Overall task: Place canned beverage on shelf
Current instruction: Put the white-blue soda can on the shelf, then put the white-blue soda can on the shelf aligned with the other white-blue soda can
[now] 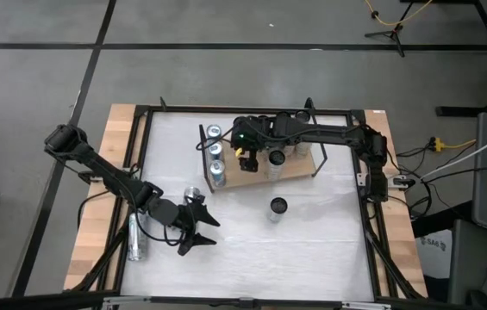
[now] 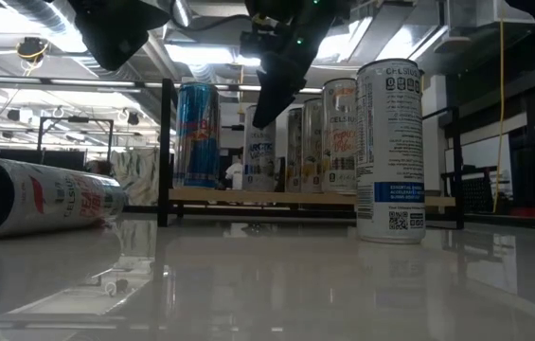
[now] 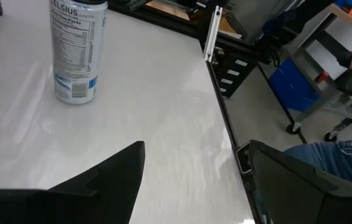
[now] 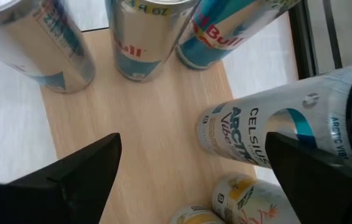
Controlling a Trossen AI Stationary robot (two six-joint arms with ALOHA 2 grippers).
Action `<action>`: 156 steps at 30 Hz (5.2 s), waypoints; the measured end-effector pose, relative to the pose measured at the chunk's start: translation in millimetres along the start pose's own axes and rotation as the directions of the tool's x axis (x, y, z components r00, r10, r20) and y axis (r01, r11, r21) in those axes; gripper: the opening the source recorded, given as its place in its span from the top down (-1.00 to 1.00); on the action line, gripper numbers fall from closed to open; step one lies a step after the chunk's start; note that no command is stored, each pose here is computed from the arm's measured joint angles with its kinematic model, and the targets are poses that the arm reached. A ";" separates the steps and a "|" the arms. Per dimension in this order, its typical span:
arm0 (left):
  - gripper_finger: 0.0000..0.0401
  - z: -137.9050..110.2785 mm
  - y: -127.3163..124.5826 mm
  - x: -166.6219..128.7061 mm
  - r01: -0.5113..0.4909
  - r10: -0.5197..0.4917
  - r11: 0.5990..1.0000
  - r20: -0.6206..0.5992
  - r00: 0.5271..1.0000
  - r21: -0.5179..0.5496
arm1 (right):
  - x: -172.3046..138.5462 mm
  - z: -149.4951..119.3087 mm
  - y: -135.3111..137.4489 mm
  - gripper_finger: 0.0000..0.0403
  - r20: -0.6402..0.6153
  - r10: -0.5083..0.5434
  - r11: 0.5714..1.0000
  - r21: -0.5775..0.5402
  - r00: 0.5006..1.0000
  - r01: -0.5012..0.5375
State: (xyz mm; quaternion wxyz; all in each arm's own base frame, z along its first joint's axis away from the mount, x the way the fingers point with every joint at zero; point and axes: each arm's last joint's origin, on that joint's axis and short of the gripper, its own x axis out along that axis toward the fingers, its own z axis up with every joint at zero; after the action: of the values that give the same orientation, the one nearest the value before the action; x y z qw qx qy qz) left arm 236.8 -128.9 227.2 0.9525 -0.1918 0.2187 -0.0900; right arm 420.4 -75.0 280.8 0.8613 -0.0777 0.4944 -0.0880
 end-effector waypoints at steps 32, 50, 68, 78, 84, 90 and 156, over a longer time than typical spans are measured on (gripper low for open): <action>-0.40 0.8 1.5 -0.1 -0.048 0.048 0.999 0.027 0.998 0.000 | -118.1 -15.3 140.9 -0.96 -0.247 0.158 0.965 -0.164 0.956 -0.203; -0.40 1.5 1.4 -0.1 -0.051 0.052 0.999 0.038 0.998 -0.003 | -131.0 -52.6 120.2 -0.96 -0.230 0.157 0.980 -0.083 0.960 -0.180; -0.40 1.9 1.7 -0.2 -0.066 0.066 0.998 0.047 0.997 -0.003 | -92.4 -80.6 80.7 -0.96 -0.132 0.265 0.964 0.034 0.955 -0.262; -0.40 1.9 1.7 -0.2 -0.066 0.066 0.998 0.047 0.997 -0.003 | -85.4 -81.6 60.6 -0.96 -0.129 0.251 0.967 0.070 0.959 -0.244; -0.40 1.9 1.7 -0.2 -0.065 0.065 0.998 0.047 0.997 -0.003 | -85.8 -81.9 62.2 -0.96 -0.132 0.274 0.961 0.070 0.953 -0.267; -0.40 1.9 1.7 -0.2 -0.065 0.065 0.998 0.047 0.997 -0.003 | -86.2 -82.3 63.0 -0.96 -0.135 0.305 0.952 0.075 0.943 -0.298; -0.40 1.5 2.6 -0.2 -0.091 0.090 0.996 0.053 0.995 0.007 | -92.4 -66.5 178.7 -0.96 -0.208 0.083 0.675 0.731 0.975 0.098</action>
State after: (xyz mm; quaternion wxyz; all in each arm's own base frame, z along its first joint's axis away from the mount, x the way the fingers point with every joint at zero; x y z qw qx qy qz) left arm 237.5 -126.0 227.4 0.9619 -0.1798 0.2016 -0.0426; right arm 330.4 116.7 285.6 0.7575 0.2844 0.5102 -0.2916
